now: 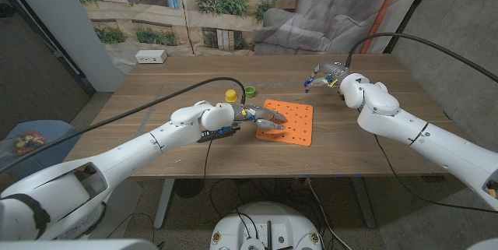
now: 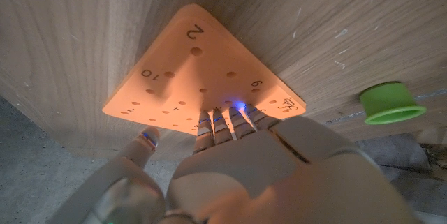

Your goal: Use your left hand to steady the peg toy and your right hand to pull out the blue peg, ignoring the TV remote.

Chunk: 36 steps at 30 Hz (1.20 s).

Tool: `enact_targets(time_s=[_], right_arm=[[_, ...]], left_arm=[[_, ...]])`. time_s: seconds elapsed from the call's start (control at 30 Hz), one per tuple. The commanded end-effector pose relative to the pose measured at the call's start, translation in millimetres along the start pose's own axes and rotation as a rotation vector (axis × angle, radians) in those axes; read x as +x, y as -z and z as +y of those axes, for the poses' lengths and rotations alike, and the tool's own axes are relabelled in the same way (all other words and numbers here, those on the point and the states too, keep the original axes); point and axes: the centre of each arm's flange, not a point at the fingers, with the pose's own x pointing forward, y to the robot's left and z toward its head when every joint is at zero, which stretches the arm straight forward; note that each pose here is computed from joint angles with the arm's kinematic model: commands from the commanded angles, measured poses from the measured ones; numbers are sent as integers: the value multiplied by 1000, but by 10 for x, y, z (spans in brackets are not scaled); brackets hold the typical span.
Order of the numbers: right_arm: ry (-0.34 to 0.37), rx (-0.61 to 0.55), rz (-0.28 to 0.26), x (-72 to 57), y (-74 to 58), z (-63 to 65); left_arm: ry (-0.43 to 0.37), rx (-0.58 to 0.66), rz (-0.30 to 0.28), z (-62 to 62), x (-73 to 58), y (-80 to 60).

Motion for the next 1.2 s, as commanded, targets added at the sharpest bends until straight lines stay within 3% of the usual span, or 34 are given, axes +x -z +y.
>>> enact_targets(time_s=[0.03,0.47,0.9,1.2], right_arm=[[-2,3,71,-20,161,4],[-30,-14,127,48,296,66],[-44,-107,160,133,327,130],[-55,-166,185,171,321,170]], left_arm=[[-100,-24,16,170,-80,-9],[-218,-133,45,280,-196,57],[-354,-262,152,337,-431,245],[-463,-378,227,303,-605,379]])
